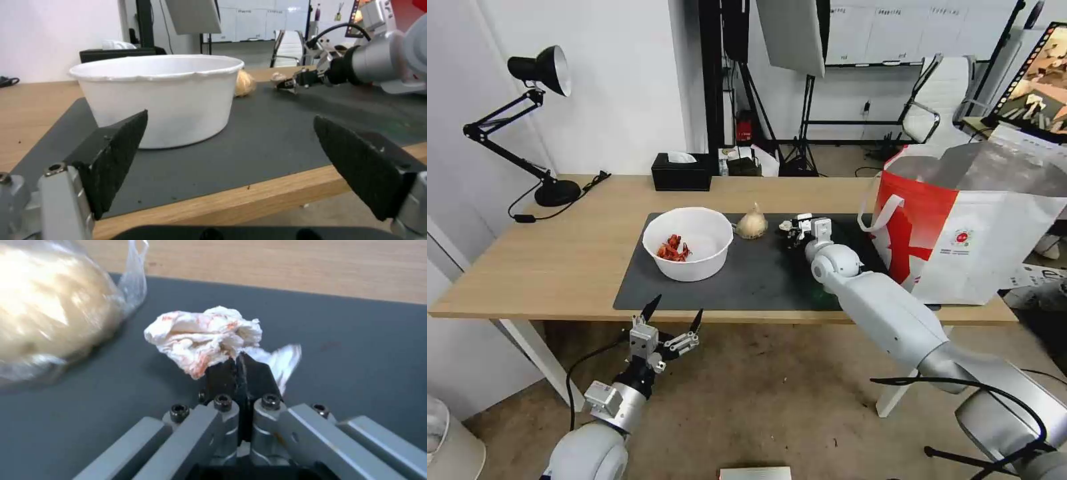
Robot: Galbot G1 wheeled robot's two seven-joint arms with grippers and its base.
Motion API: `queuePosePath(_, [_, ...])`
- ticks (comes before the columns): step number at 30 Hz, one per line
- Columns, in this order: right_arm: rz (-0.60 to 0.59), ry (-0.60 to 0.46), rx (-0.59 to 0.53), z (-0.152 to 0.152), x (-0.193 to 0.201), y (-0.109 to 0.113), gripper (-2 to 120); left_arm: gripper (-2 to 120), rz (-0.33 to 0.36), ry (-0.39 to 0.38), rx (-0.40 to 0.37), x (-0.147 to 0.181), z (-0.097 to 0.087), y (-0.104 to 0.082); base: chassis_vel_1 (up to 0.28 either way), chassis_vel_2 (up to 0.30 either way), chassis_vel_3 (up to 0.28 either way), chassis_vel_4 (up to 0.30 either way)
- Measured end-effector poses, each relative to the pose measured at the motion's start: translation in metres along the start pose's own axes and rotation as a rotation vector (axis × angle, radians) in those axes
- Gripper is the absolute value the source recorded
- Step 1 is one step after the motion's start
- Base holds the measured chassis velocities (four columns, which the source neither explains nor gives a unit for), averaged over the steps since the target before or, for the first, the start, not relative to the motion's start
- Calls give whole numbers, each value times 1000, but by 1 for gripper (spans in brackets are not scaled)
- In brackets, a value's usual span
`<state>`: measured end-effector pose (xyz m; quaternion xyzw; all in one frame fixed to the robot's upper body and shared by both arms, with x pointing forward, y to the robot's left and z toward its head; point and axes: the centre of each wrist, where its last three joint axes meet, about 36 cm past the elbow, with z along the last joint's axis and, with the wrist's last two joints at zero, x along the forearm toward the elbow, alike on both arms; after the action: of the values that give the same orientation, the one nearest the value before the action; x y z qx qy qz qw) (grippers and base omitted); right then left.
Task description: Pick up the trash from the table and place it into the takeout bag.
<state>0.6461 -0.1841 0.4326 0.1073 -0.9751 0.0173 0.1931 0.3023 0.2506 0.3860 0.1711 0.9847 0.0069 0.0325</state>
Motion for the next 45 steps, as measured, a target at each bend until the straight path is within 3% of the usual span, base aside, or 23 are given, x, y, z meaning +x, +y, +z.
queuePosePath(6, [-24,-113,-5,-17,42,-2,0,100,2,-14,0,-1,-5,0,0,0,0,0])
queuePosePath(9, [-35,-259,7,-38,102,-17,0,100,-3,-16,4,1,-6,-1,0,0,0,0])
queuePosePath(15, [-37,-425,-17,-71,170,-33,0,100,-3,-17,9,3,-6,-3,0,0,0,0])
queuePosePath(20, [64,-531,-27,-112,217,-47,0,100,-1,-17,10,3,-6,-4,0,0,0,0])
queuePosePath(21, [134,-539,-24,-129,227,-53,0,100,0,-19,10,3,-7,-4,0,0,0,0])
queuePosePath(23, [203,-526,-27,-142,234,-59,0,100,1,-22,11,3,-8,-5,0,0,0,0])
queuePosePath(26, [400,-428,-52,-169,240,-87,0,100,0,-21,18,5,-9,-7,0,0,0,0])
queuePosePath(30, [488,-307,-92,-179,240,-107,0,100,-5,-18,25,9,-8,-9,0,0,0,0])
queuePosePath(38, [537,-186,-89,-175,233,-114,1,100,-15,-24,16,11,-11,-5,0,0,0,0])
queuePosePath(45, [542,-168,-79,-173,234,-113,24,100,-16,-26,13,12,-12,-3,0,0,0,0])
